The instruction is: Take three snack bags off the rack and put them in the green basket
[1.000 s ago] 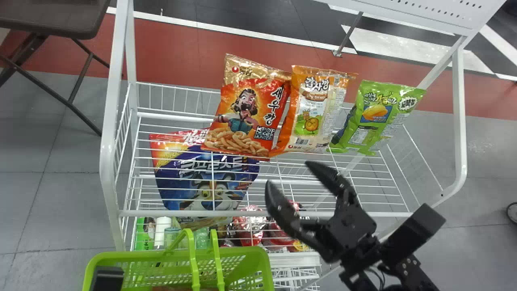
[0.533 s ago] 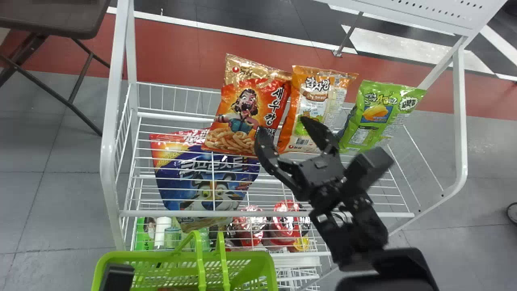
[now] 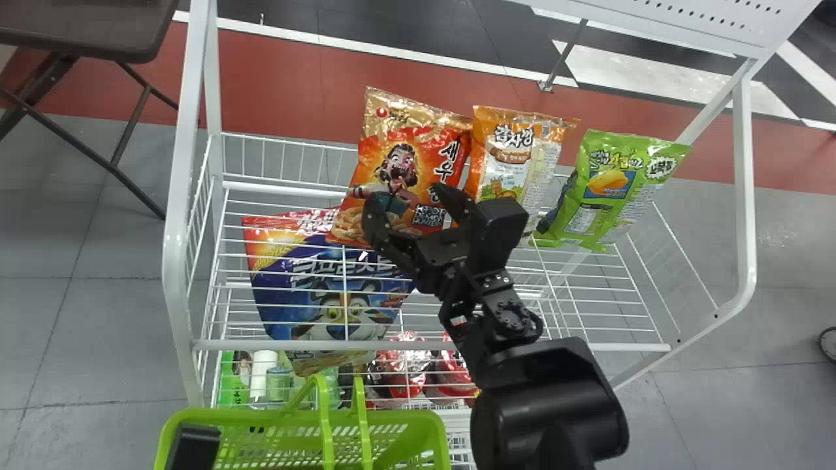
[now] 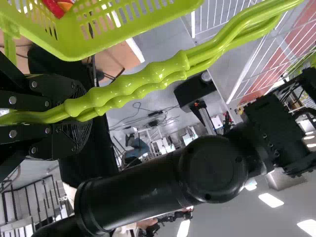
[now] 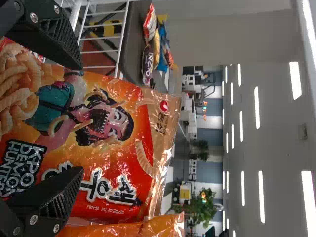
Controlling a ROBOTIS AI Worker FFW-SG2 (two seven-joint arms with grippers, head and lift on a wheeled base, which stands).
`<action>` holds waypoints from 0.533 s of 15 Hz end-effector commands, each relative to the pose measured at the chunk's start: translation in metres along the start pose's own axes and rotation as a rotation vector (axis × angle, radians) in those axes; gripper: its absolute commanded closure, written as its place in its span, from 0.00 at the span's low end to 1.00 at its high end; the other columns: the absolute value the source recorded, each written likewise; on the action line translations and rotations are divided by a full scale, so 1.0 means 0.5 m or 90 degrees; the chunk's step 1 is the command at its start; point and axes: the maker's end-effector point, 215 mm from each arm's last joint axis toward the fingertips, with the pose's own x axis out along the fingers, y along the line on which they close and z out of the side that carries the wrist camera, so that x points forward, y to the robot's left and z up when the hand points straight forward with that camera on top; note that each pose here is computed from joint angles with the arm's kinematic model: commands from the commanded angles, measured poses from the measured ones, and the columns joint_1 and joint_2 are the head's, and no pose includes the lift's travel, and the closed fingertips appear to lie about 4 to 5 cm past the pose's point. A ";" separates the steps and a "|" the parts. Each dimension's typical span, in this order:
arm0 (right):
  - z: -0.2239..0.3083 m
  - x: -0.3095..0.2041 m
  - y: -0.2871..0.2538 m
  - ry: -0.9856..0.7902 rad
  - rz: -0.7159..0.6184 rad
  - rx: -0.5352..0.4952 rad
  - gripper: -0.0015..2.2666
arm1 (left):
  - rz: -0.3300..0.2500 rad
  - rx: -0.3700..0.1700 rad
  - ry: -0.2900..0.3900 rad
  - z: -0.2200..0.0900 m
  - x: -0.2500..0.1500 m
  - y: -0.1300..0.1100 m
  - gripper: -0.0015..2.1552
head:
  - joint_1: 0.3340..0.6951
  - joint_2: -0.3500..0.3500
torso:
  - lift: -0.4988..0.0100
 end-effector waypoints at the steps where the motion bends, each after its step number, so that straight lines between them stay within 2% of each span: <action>1: -0.012 0.019 0.013 0.010 -0.002 -0.006 0.05 | 0.001 -0.001 0.001 0.001 0.000 0.003 0.67 | 1.00 0.00 | 0.93; 2: -0.019 0.030 0.020 0.021 0.001 -0.012 0.06 | -0.002 0.000 0.001 0.001 0.001 0.002 0.67 | 1.00 0.00 | 0.93; 4: -0.041 0.044 0.020 0.054 0.003 -0.015 0.22 | -0.003 -0.001 0.003 0.000 0.002 0.003 0.67 | 1.00 0.00 | 0.93; 5: -0.048 0.052 0.019 0.068 0.006 -0.013 0.26 | -0.002 -0.002 0.002 0.000 0.001 0.004 0.67 | 1.00 0.00 | 0.93; 7: -0.059 0.061 0.022 0.089 0.021 -0.006 0.84 | -0.002 -0.003 0.002 0.000 0.000 0.005 0.67 | 1.00 0.00 | 0.93; 8: -0.058 0.061 0.038 0.087 0.046 0.004 0.93 | -0.001 -0.004 0.001 0.000 0.000 0.006 0.67 | 1.00 0.00 | 0.93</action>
